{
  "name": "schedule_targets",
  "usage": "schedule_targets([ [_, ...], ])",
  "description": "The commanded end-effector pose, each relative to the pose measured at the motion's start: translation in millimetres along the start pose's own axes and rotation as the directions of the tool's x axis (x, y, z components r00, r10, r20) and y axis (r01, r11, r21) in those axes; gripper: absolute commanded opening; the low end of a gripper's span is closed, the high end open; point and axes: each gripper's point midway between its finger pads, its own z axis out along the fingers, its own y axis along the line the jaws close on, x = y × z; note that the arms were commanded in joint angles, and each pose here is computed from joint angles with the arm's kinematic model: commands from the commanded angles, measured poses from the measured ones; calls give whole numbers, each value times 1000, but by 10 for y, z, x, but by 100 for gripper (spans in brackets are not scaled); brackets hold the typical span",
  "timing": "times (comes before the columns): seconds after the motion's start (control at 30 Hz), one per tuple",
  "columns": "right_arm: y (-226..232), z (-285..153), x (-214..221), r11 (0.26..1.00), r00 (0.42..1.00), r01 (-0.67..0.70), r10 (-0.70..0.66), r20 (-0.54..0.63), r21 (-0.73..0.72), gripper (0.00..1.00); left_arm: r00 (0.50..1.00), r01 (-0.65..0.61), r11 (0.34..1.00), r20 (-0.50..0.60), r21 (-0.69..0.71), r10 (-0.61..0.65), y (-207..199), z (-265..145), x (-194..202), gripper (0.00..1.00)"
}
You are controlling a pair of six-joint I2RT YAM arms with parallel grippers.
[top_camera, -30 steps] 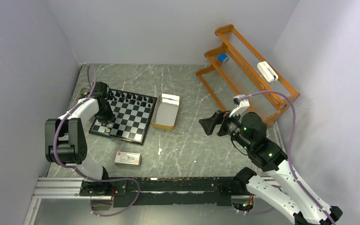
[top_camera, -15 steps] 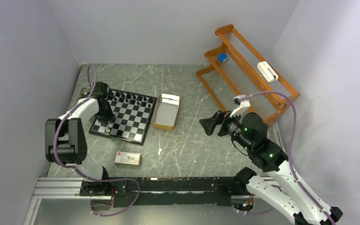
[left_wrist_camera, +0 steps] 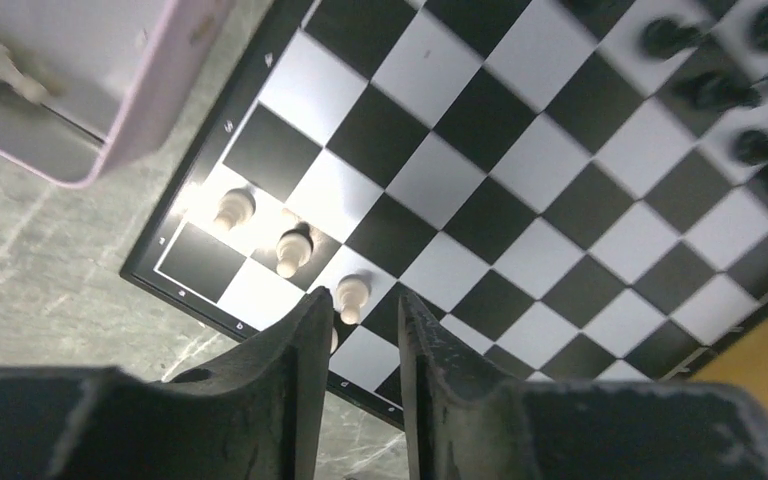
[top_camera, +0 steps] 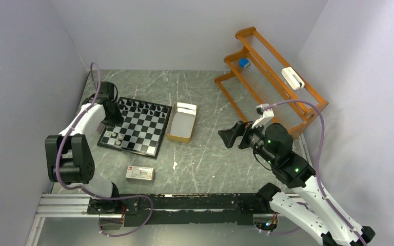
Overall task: Set up the chess pieces on the board
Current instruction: Place the chess piece on the chessboard, then pick up the chess piece from the storage box.
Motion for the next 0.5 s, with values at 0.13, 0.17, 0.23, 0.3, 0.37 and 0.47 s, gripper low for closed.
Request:
schedule_targets([
  [0.13, 27, 2, 22, 1000, 1000, -4, 4, -9, -12, 94, 980, 2, 1000, 198, 16, -5, -62, -551, -640, 55],
  [0.17, 29, 3, 19, 1000, 1000, -3, 3, -9, -12, 94, 978, 6, 1000, 206, 6, -7, -57, -565, -688, 56],
  [0.23, 26, 6, 8, 1000, 1000, 1, -1, -5, -11, 94, 975, 19, 1000, 220, -11, -16, -45, -577, -768, 59],
  [0.3, 17, 10, 15, 1000, 1000, 3, -3, -6, -8, 94, 967, 54, 999, 250, -8, -50, -20, -609, -895, 61],
  [0.37, 16, 20, 22, 1000, 1000, 4, -4, -7, -9, 94, 954, 98, 995, 285, 19, -99, 5, -614, -1045, 60],
  [0.47, 30, 39, 30, 1000, 1000, 8, -8, -15, -14, 94, 936, 168, 985, 308, 39, -171, 103, -569, -1255, 58],
])
